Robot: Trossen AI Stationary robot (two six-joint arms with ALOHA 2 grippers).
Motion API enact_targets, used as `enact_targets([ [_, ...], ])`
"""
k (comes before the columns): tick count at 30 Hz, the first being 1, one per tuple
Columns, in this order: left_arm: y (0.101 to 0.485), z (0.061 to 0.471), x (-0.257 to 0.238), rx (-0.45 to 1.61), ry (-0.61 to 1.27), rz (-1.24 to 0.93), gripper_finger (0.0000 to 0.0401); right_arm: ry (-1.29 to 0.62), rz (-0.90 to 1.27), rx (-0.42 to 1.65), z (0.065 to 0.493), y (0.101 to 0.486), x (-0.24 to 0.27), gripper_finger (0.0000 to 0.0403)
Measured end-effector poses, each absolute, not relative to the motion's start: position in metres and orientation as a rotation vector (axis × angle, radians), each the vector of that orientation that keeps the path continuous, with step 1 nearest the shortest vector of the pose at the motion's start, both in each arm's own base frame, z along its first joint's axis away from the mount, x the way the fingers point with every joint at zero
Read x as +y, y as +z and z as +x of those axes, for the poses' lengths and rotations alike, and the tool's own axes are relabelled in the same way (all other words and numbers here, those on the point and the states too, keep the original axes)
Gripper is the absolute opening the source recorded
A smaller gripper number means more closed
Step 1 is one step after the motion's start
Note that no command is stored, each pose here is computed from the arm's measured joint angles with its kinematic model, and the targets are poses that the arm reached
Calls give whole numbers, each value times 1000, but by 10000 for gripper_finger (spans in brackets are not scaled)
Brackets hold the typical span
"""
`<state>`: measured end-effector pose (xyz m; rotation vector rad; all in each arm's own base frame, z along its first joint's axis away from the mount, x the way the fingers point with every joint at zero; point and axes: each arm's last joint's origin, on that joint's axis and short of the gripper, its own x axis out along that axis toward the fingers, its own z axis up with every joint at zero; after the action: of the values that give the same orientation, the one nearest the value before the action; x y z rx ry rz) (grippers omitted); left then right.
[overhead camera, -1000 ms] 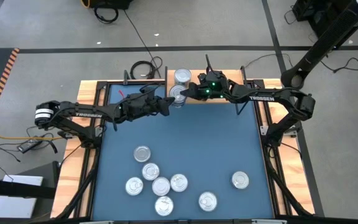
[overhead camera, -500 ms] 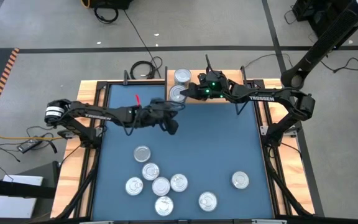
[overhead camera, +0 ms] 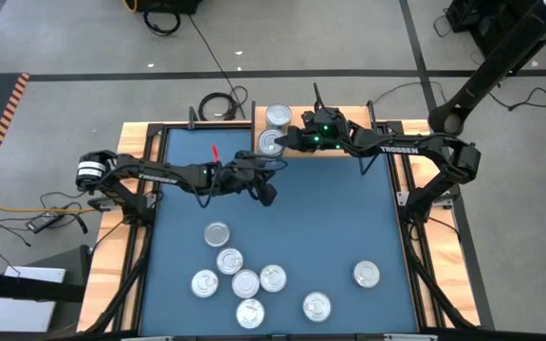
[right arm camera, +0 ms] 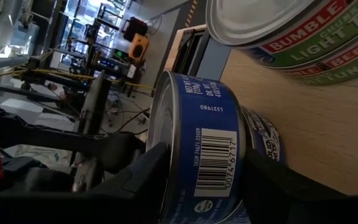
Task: Stack canned seafood by type on shelf
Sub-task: Stack the blue tuna can on top of the blue tuna can on the shelf
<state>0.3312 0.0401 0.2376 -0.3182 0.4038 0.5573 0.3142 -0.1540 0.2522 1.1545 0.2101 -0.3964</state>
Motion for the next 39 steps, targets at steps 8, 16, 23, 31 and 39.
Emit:
enact_targets([
  [8,237,330,50,397,600,-336,4,-330,1122,250,314,252,-152,189],
  [16,237,330,50,398,598,-338,5,-271,1065,281,315,252,-151,208],
  [23,237,330,50,397,598,-339,5,-265,1069,252,315,255,-154,255],
  [31,238,330,50,381,601,-358,5,-238,1123,275,310,253,-159,280],
  [39,238,331,51,370,603,-367,5,-255,1134,298,300,257,-165,277],
])
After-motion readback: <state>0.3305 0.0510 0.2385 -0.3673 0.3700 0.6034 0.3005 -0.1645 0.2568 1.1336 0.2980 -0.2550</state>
